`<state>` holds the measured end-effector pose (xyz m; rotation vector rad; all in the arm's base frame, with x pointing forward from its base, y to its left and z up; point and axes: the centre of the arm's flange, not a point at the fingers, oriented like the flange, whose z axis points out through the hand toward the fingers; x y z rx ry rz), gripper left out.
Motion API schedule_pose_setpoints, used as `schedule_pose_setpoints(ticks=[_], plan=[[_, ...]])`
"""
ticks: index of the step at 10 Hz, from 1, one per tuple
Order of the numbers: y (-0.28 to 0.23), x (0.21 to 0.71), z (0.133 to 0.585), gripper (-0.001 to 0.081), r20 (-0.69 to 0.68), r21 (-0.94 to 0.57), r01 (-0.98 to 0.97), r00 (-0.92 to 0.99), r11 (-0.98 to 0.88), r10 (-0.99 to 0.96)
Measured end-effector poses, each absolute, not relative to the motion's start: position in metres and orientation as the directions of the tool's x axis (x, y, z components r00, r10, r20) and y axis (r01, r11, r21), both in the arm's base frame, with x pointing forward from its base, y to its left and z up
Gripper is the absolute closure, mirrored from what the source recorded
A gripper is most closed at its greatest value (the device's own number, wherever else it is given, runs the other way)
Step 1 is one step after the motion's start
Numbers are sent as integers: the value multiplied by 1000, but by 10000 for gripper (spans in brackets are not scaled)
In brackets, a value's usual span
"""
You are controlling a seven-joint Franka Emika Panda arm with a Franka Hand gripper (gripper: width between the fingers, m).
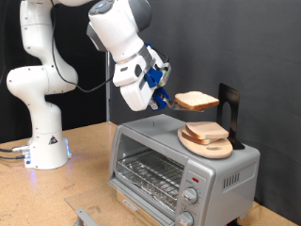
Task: Make a piece of toast with the oven
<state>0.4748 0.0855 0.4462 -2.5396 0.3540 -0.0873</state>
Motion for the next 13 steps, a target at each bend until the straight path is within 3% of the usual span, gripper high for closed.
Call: schedule_pose_setpoints(ticks=[3,13], plan=[[71,471,443,411,-14,-572,-244,957,-783,-289],[-64,411,428,411,-71,-603,-285,949,-746,-306]])
